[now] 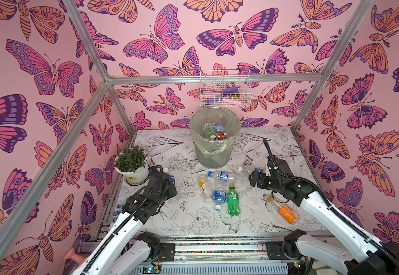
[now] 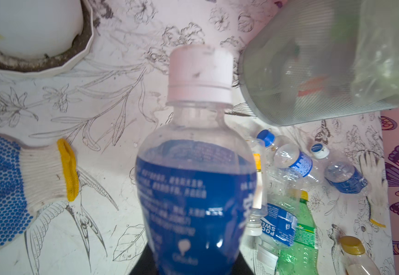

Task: Throw the plastic bottles in the bin
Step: Pick up the plastic bottle from the bottom-left of the table, then throw the plastic bottle into the trash bin.

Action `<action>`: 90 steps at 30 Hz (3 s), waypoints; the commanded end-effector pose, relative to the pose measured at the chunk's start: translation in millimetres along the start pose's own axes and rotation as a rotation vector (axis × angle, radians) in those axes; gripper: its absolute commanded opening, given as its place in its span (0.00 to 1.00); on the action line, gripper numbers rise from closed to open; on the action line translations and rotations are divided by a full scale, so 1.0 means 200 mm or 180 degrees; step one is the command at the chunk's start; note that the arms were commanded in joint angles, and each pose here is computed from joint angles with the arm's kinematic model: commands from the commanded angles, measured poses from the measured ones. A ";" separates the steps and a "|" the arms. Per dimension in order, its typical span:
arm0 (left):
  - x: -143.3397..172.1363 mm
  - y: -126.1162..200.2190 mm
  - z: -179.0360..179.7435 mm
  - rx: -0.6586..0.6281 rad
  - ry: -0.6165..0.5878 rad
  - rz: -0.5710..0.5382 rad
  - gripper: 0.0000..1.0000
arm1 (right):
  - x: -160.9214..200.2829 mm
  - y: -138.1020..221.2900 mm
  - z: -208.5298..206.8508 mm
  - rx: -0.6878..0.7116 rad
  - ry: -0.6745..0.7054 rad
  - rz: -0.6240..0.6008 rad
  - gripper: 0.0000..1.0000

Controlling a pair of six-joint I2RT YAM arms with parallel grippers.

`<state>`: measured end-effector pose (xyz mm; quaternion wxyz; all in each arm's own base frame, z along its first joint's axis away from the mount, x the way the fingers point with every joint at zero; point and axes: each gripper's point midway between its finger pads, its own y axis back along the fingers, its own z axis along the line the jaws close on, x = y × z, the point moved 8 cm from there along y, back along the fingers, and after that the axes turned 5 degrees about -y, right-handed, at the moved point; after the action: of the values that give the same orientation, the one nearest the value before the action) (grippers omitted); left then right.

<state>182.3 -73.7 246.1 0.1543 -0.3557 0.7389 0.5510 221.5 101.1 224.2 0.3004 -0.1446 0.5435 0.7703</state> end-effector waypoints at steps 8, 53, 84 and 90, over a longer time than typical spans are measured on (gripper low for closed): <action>-0.19 0.22 -0.21 0.0071 -0.0643 -0.0622 0.00 | 0.10 -0.08 -0.03 -0.0130 -0.0261 0.0214 0.99; -0.77 0.71 -1.03 0.1154 -0.1993 -0.2344 0.00 | 0.28 -0.24 -0.07 -0.0332 -0.0567 0.0613 0.98; -0.90 -0.03 -1.31 0.1029 -0.2052 -0.1691 0.46 | 0.29 -0.18 -0.07 -0.0404 -0.0588 0.0552 0.97; -0.95 -0.05 -1.30 0.0885 -0.1890 -0.1379 0.98 | 0.29 -0.17 -0.08 -0.0406 -0.0596 0.0552 0.97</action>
<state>381.0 -255.9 429.3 0.5314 -0.3006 0.6185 0.4947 201.0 114.0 165.7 0.2768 -0.0546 0.4667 0.8382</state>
